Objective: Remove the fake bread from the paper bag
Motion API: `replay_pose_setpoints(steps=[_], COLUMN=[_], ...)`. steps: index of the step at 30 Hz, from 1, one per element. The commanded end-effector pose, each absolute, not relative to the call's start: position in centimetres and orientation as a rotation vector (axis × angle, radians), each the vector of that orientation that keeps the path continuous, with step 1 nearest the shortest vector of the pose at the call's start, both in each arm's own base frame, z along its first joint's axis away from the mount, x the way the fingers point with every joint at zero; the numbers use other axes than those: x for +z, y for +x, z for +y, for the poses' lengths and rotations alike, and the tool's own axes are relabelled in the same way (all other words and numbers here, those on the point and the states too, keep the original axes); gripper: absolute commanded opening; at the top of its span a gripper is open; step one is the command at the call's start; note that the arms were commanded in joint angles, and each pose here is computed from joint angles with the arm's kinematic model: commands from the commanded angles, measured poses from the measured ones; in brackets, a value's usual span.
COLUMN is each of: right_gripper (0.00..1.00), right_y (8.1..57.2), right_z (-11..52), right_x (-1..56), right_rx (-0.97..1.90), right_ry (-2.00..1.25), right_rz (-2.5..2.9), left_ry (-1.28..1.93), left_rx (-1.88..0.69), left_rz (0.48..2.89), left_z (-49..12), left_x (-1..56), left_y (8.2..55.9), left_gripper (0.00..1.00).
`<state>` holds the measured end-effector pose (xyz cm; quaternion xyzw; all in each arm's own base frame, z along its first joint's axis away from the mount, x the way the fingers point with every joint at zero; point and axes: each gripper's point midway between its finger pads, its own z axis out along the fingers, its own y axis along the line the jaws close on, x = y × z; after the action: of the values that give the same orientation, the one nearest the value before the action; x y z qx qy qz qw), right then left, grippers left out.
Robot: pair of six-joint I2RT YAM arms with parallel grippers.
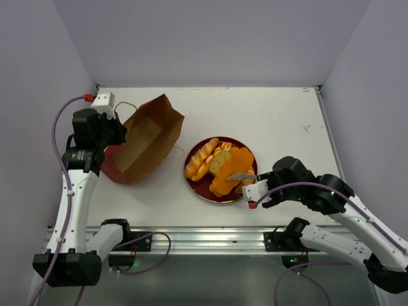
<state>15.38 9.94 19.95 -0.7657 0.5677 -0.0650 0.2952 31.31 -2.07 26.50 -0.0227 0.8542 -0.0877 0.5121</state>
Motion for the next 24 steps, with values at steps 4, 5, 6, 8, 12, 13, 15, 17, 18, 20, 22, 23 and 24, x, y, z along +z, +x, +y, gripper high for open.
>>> replay_pose_setpoints(steps=[4, 5, 6, 8, 12, 13, 15, 17, 18, 20, 22, 23, 24], right_gripper=[0.52, 0.52, 0.52, 0.52, 0.52, 0.51, 0.51, 0.51, 0.51, 0.51, 0.51, 0.51, 0.51], right_y=[15.3, 15.3, 15.3, 15.2, 15.2, 15.2, 14.9, 14.8, 14.8, 14.9, 15.1, 15.2, 15.3], right_z=[10.8, 10.9, 10.9, 11.1, 11.2, 11.2, 11.7, 12.1, 12.2, 12.5, 12.8, 12.9, 13.1], right_x=[22.5, 22.7, 22.8, 23.2, 24.2, 24.3, 25.0, 25.8, 26.0, 26.7, 27.2, 27.4, 27.6], right_rx=[-0.122, -0.120, -0.118, -0.103, -0.091, -0.089, -0.050, -0.021, -0.014, -0.006, 0.000, 0.002, 0.007], right_ry=[-1.967, -1.960, -1.961, -1.950, -1.929, -1.926, -1.916, -1.903, -1.897, -1.883, -1.867, -1.859, -1.850], right_rz=[1.479, 1.475, 1.474, 1.471, 1.470, 1.477, 1.459, 1.452, 1.449, 1.443, 1.444, 1.444, 1.441], left_ry=[-0.051, -0.052, -0.048, -0.045, -0.037, -0.033, -0.032, -0.030, -0.030, -0.030, -0.030, -0.031, -0.030], left_rx=[-0.232, -0.231, -0.233, -0.233, -0.229, -0.228, -0.225, -0.222, -0.220, -0.218, -0.214, -0.213, -0.212], left_rz=[2.034, 2.031, 2.033, 2.030, 2.025, 2.019, 2.020, 2.008, 2.008, 1.999, 2.001, 1.999, 2.000], left_z=[-2.2, -2.2, -2.3, -2.3, -2.2, -2.3, -2.2, -2.2, -2.1, -2.1, -2.0, -2.0, -2.0], left_x=[27.6, 27.7, 27.7, 27.9, 28.3, 28.6, 28.8, 29.5, 29.6, 30.2, 30.3, 30.5, 30.6], left_y=[31.4, 31.5, 31.5, 31.5, 31.7, 31.8, 31.9, 32.1, 32.2, 32.4, 32.7, 32.9, 33.1], left_gripper=[0.00, 0.00, 0.00, 0.00, 0.00, 0.00, 0.00, 0.00, 0.00, 0.00, 0.00, 0.00, 0.00])
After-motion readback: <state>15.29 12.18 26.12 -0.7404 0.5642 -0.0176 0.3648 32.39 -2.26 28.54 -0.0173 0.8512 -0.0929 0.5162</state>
